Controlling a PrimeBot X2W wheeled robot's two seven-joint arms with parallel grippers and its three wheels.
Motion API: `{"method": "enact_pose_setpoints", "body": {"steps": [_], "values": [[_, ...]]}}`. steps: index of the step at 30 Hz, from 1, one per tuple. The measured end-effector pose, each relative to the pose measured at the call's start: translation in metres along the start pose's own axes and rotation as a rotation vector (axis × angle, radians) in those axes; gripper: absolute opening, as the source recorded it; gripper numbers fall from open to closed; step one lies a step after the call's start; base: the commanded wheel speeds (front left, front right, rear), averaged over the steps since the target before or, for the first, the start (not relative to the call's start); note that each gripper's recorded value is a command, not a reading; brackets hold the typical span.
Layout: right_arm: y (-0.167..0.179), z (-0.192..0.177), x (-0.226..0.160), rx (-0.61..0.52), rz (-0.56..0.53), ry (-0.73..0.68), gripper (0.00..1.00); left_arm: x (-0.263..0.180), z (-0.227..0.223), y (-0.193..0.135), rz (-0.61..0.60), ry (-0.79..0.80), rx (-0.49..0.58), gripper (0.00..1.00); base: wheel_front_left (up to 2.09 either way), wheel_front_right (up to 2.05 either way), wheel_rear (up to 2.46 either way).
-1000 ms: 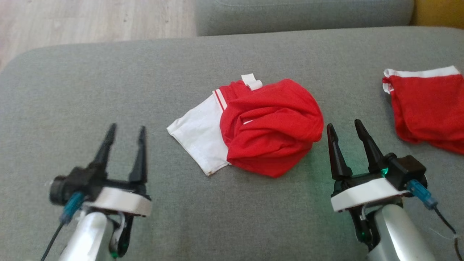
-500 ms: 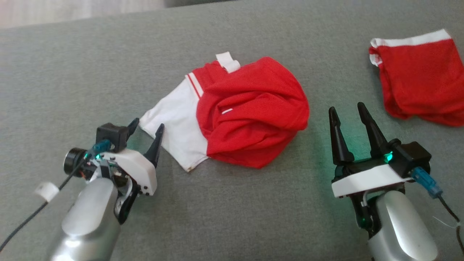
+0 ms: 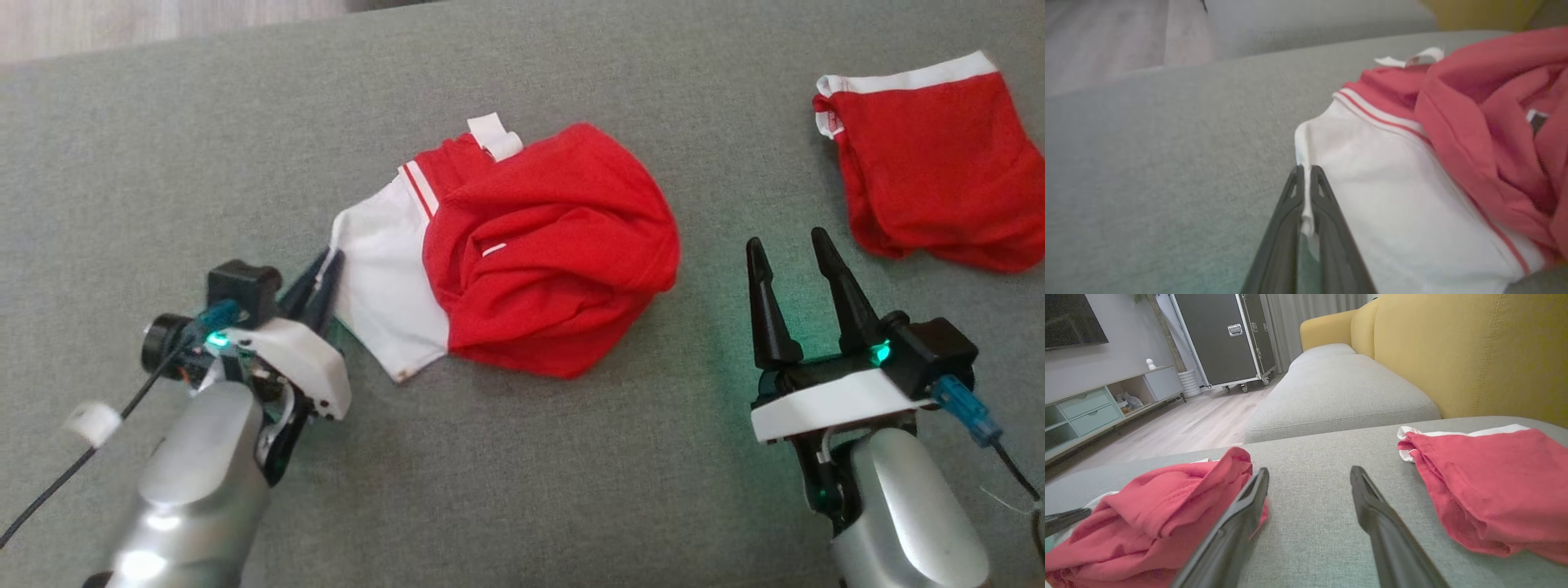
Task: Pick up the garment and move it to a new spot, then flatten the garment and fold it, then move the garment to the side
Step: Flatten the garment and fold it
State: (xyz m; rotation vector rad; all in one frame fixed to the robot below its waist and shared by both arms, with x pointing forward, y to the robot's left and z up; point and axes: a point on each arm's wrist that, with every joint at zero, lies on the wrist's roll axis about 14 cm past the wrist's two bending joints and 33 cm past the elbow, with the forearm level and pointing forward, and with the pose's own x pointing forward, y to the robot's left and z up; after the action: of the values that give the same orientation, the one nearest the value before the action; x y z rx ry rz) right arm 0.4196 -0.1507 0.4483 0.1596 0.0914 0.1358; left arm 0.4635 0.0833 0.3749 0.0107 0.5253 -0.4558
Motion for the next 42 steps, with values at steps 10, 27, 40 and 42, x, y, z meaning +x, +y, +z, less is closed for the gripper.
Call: {"method": "enact_pose_setpoints", "body": {"steps": [10, 27, 40, 42], "values": [[0.015, 0.015, -0.001, -0.004, 0.043, -0.04, 1.0, -0.036, 0.122, 0.032, 0.106, -0.498, -0.052, 0.0, 0.0, 0.0, 0.0], [0.021, 0.033, -0.014, 0.034, 0.051, -0.087, 1.0, -0.131, 0.311, 0.024, 0.093, -0.94, 0.12, 0.0, 0.0, 0.0, 0.0], [0.016, 0.034, -0.016, 0.048, 0.033, -0.09, 1.0, -0.143, 0.325, -0.008, 0.033, -1.002, 0.229, 0.0, 0.0, 0.0, 0.0], [0.015, 0.036, -0.018, 0.049, 0.031, -0.097, 1.0, -0.154, 0.333, -0.019, 0.014, -1.038, 0.253, 0.0, 0.0, 0.0, 0.0]]}}
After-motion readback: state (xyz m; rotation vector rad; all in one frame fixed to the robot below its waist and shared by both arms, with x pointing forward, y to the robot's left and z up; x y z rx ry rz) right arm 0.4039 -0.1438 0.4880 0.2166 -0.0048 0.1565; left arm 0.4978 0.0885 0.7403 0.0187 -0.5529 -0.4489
